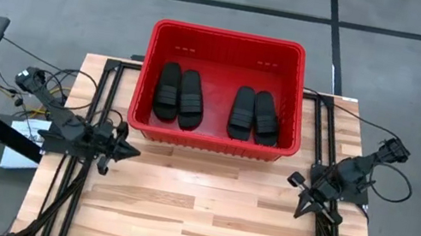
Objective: Pick and place slides into bin
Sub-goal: Return to Home Position
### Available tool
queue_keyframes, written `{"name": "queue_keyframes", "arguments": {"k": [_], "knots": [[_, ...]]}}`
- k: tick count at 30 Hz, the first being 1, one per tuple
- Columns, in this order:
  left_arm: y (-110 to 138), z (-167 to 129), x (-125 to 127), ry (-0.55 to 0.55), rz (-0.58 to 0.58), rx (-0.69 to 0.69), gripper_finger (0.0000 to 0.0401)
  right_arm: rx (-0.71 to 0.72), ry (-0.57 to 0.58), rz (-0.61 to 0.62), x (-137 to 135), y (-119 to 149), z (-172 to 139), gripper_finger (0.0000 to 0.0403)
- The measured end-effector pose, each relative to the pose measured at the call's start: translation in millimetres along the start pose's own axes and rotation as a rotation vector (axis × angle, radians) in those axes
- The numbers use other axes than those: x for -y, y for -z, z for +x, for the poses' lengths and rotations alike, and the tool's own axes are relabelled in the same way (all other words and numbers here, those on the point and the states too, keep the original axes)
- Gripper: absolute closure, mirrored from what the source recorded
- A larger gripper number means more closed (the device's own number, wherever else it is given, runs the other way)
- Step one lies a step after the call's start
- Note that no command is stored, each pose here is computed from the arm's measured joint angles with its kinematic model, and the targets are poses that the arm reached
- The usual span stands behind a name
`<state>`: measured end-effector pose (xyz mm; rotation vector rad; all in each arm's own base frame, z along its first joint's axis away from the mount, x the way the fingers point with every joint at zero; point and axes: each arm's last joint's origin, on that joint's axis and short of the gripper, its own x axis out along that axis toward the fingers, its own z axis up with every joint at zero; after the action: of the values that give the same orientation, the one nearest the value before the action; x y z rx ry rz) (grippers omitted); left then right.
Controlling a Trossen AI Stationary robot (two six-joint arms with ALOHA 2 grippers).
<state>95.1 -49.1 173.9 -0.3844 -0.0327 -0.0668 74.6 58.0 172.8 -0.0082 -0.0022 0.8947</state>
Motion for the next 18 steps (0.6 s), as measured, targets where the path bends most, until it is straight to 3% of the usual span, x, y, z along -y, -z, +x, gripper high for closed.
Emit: {"name": "queue_keyframes", "arguments": {"k": [8,12,18], "knots": [[15,-1,-4,-0.003,-0.130,-0.162,0.0401,-0.004,0.000,0.009,0,0,0,0.0403],[19,0,-2,0.048,-0.174,-0.247,0.0401,-0.036,0.000,0.020,1,3,2,0.0403],[27,1,0,0.085,-0.241,-0.368,0.0401,-0.215,0.061,0.133,4,13,8,0.0403]]}}
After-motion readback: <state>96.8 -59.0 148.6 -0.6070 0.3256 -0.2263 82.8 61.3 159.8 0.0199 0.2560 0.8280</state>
